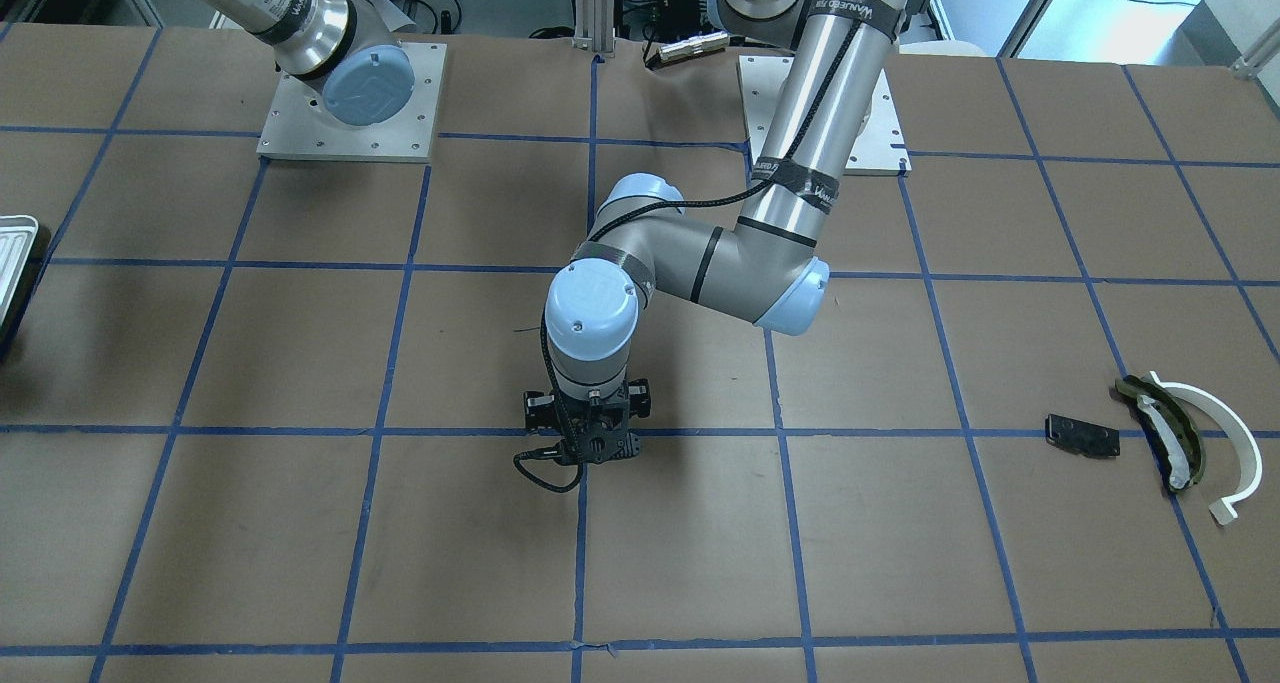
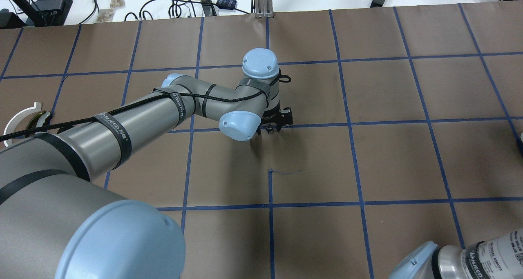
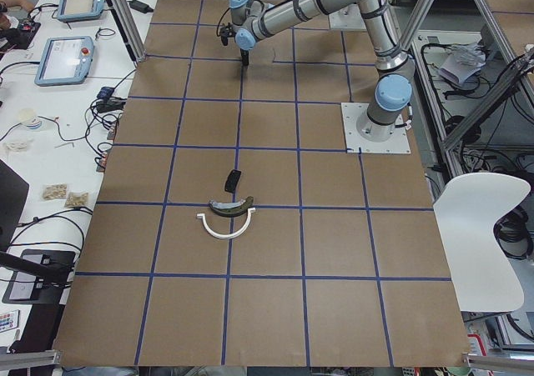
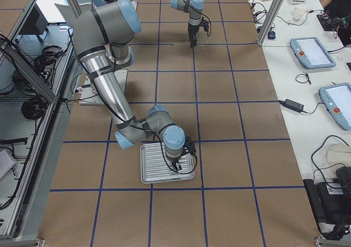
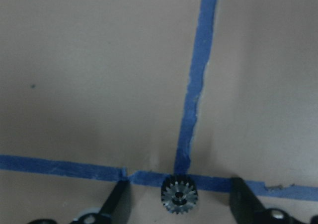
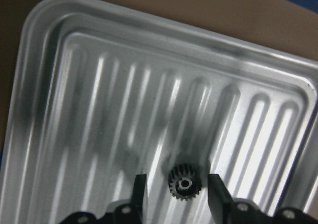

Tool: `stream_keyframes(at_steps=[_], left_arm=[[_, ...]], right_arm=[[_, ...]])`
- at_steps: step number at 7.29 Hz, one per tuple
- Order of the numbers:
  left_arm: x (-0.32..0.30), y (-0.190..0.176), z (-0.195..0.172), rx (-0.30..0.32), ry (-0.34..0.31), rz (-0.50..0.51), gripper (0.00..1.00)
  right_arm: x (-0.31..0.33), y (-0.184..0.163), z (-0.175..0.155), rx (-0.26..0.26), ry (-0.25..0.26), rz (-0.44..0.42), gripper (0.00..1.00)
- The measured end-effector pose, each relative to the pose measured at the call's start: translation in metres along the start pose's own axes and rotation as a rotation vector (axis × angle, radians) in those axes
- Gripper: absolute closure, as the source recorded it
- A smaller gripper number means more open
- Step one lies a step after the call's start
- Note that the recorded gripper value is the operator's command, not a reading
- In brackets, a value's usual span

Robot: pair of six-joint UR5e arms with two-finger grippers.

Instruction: Place bearing gear from tray to pile

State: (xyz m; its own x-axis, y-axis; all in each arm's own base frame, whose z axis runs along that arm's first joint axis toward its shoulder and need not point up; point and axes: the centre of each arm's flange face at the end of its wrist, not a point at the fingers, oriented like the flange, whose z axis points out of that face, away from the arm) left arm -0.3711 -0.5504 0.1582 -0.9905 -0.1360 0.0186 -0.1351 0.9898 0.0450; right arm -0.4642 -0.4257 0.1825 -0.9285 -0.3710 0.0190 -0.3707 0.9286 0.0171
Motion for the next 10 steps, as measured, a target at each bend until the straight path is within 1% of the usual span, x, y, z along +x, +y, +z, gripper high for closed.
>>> stream_keyframes(at_steps=[3, 4, 5, 6, 7, 8, 9, 10], left_arm=[[-0.003, 0.001, -0.012, 0.007, 0.003, -0.002, 1.0], [-0.008, 0.0, -0.022, 0.007, -0.002, 0.015, 1.0], [-0.03, -0.007, -0.042, -0.009, -0.035, 0.065, 1.0], [-0.076, -0.022, -0.074, -0.041, -0.087, 0.127, 1.0], [-0.144, -0.041, -0.106, -0.071, -0.132, 0.208, 1.0], [-0.236, -0.06, -0.129, -0.102, -0.159, 0.295, 1.0], [-0.332, -0.071, -0.137, -0.135, -0.139, 0.312, 1.0], [-0.424, -0.072, -0.134, -0.154, -0.075, 0.276, 1.0]], right_arm=[[0.0, -0.004, -0.001, 0.001, 0.005, -0.01, 0.53], [0.0, -0.004, -0.001, 0.001, 0.008, -0.013, 0.54], [0.0, -0.004, -0.001, 0.0, 0.01, -0.014, 0.61], [0.0, -0.004, 0.0, 0.0, 0.011, -0.013, 0.78], [0.0, -0.004, 0.0, 0.0, 0.012, -0.014, 0.84], [0.0, -0.004, 0.0, 0.0, 0.013, -0.019, 0.94], [0.0, -0.004, 0.0, -0.003, 0.013, -0.021, 0.97], [0.0, -0.005, -0.005, -0.006, 0.019, -0.02, 0.97]])
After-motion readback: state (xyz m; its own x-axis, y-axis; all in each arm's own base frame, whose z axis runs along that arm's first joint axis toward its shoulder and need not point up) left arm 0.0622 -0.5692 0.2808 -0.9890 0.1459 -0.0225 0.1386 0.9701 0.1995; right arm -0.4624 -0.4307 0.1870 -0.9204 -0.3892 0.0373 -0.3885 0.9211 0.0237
